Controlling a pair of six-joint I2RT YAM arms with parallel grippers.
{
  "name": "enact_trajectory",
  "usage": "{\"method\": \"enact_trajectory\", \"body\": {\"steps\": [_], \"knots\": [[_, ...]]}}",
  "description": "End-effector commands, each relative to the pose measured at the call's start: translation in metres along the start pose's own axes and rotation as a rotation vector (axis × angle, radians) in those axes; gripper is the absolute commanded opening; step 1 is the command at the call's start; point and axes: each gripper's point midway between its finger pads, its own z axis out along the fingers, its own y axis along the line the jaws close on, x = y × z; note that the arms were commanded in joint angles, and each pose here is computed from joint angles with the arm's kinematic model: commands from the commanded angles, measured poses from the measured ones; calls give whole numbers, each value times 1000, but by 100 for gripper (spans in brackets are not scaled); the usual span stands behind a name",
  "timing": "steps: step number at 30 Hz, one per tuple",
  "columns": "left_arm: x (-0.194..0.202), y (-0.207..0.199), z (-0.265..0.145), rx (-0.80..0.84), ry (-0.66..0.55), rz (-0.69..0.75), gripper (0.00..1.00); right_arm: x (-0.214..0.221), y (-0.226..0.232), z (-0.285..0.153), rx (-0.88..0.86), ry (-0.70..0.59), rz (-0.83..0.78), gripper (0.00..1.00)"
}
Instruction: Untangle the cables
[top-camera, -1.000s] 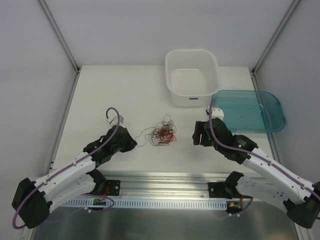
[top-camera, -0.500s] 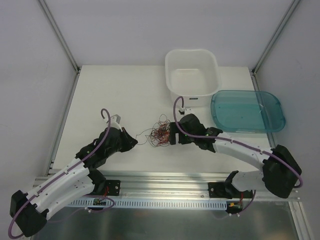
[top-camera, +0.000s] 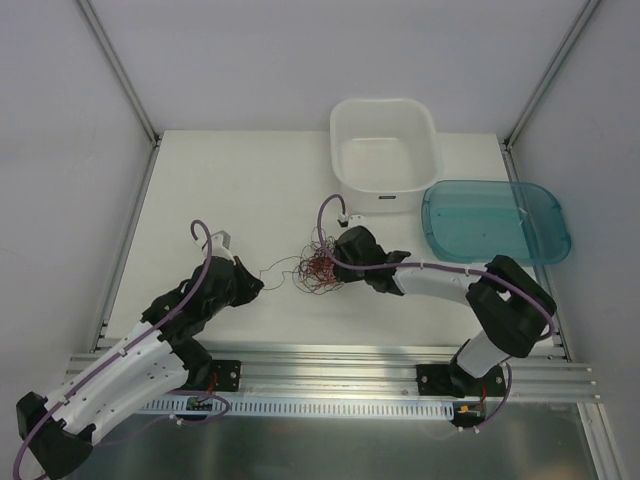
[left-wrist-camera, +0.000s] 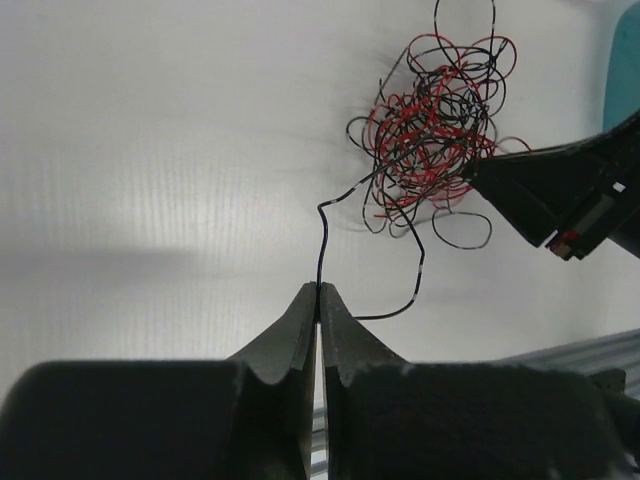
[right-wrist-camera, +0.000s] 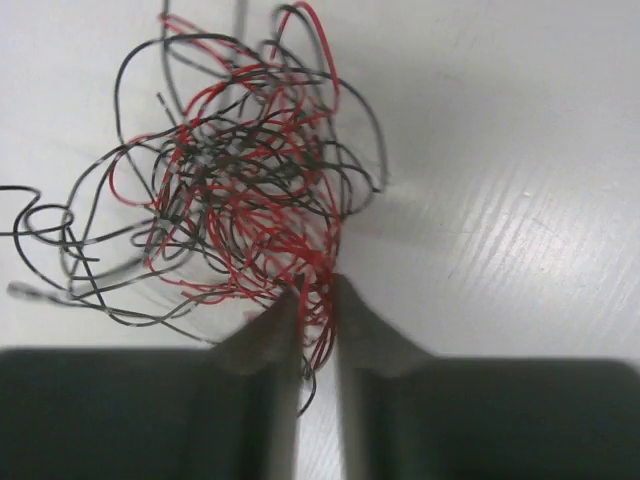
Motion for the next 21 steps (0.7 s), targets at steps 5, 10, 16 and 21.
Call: {"method": "enact_trajectory", "body": {"steps": [5,10,16,21], "knots": [[-68,50,-34,-308,-215,-41,0,-50,-41,-73,99,-173,-19,1],[-85,97,-41,-489,-281,-182,0,-97,-64,-162,166,-301,-91,1],[-78,134,-30,-630,-257,-317,0,-121,-77,-257,121,-455,-64,1],[-62,137,-13,-625,-172,-326,0,-113,-58,-271,-23,-479,-45,1]]}}
